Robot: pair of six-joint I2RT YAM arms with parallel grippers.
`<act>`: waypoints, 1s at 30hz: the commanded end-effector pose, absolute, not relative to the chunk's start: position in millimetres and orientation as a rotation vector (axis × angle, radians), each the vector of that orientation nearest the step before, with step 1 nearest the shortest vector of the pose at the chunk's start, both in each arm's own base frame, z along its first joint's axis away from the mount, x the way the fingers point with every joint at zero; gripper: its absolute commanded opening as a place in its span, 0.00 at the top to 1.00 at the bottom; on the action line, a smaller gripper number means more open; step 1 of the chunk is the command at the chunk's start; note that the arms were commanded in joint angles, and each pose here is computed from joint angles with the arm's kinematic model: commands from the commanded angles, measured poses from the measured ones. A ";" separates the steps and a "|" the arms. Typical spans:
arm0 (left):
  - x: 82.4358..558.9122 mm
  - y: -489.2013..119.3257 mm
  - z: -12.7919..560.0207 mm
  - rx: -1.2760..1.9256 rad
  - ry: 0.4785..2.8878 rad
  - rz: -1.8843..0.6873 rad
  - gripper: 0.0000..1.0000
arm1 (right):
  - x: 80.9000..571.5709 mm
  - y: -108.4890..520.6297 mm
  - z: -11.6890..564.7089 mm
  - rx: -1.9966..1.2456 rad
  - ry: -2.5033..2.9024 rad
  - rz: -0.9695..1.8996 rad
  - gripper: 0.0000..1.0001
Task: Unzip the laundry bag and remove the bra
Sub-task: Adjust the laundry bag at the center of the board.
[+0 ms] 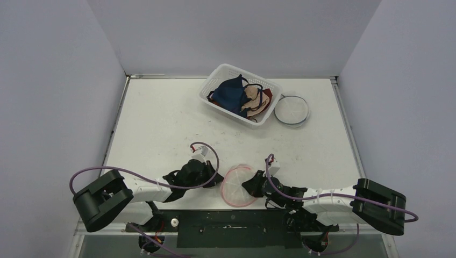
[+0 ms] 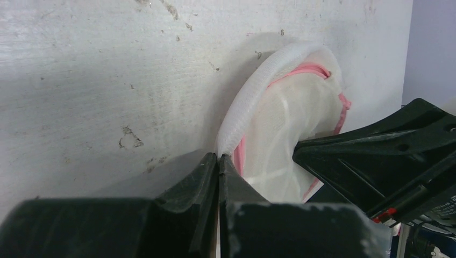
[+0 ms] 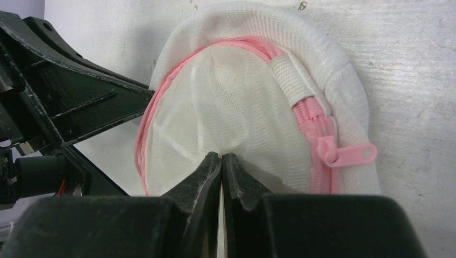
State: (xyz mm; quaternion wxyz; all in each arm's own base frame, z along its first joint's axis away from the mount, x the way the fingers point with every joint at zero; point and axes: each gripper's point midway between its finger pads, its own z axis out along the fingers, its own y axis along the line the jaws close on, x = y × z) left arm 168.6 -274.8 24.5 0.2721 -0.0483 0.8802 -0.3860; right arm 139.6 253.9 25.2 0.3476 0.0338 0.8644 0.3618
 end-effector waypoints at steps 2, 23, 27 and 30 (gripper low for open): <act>170.7 -266.2 51.5 -0.123 2.311 -1.011 0.92 | 143.8 246.9 21.5 0.114 2.234 0.891 0.95; 136.7 -302.4 107.1 0.202 2.226 -1.227 0.64 | 147.1 259.2 24.6 0.057 2.245 0.821 0.95; 136.8 -303.8 88.1 0.236 2.274 -1.170 0.75 | 147.8 265.3 27.3 0.037 2.246 0.811 0.95; 142.7 -296.9 75.3 0.224 2.293 -1.088 0.78 | 147.4 269.1 30.0 0.021 2.240 0.806 0.95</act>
